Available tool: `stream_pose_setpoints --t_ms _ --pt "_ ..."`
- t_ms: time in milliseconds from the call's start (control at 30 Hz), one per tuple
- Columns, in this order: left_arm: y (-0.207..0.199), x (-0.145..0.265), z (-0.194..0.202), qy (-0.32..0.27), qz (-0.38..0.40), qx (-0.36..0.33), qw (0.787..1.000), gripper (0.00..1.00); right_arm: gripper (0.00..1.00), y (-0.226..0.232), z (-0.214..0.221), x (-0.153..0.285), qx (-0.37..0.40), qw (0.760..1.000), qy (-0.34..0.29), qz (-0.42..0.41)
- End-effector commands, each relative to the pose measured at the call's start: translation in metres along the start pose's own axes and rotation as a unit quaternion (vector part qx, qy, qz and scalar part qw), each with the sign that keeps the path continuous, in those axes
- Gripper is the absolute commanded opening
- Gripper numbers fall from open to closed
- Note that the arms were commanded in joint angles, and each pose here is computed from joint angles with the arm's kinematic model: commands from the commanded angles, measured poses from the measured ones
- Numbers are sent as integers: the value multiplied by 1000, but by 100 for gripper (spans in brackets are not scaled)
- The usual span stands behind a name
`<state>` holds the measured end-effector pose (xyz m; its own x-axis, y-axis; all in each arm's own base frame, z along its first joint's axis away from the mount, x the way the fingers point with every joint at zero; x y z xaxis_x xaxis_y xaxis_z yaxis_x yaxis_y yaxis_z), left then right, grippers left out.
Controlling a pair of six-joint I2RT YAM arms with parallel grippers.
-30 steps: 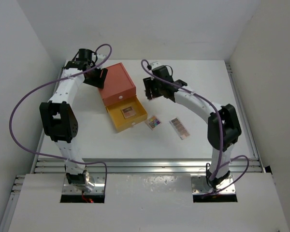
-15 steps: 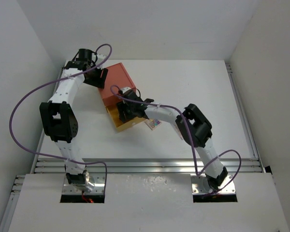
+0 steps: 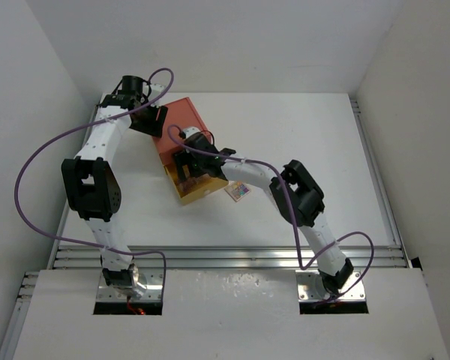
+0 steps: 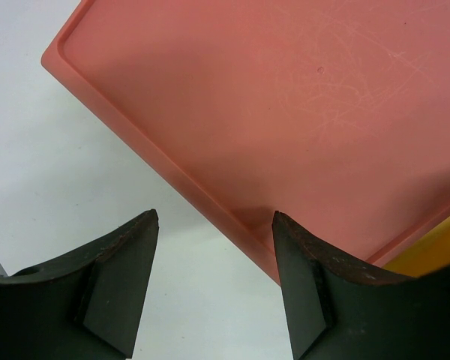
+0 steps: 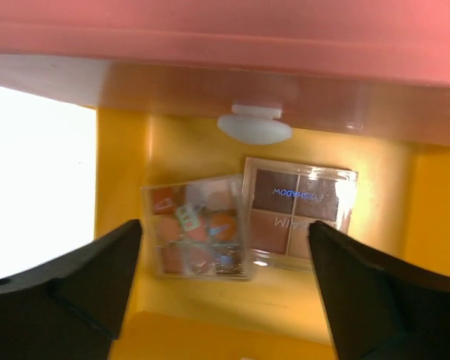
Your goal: Organize the makeup
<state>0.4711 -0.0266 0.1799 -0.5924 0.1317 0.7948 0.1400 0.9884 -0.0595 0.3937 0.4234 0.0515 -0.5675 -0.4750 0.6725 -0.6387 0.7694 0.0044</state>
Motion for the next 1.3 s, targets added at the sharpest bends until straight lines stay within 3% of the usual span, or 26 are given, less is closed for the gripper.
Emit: stream_pose_setpoints --t_ms 0,200,367,500,600,867,1267 --pt "-5 5 -8 -14 5 0 1000 68 94 11 -60 35 21 996 -80 -21" --pt "-5 5 -8 -14 5 0 1000 68 99 0 -64 89 96 991 -89 -30" --pt "-4 8 -10 -19 5 -5 1000 68 99 -38 19 129 144 989 4 -36" --pt "-4 7 -7 -14 5 -5 1000 68 99 -56 77 143 124 987 74 -70" --pt "-4 7 -7 -14 5 -9 1000 68 99 -66 108 140 106 985 112 -73" --pt "6 9 3 -5 -17 -5 1000 68 99 -78 118 103 138 983 111 -55" --pt "10 19 6 -9 -31 -5 999 68 98 -107 148 65 124 977 171 16"
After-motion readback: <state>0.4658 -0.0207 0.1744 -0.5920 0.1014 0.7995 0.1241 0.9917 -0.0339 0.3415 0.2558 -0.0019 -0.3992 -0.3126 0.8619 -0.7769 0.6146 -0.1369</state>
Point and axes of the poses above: each gripper's point midway between its finger pads, its own x axis back along the fingers, its own y axis along the line the jaws close on, z = x × y, the point moved 1 cm from there along x, back along the fingers, and after that the axes turned 12 degrees about x, right-handed, at the moved point
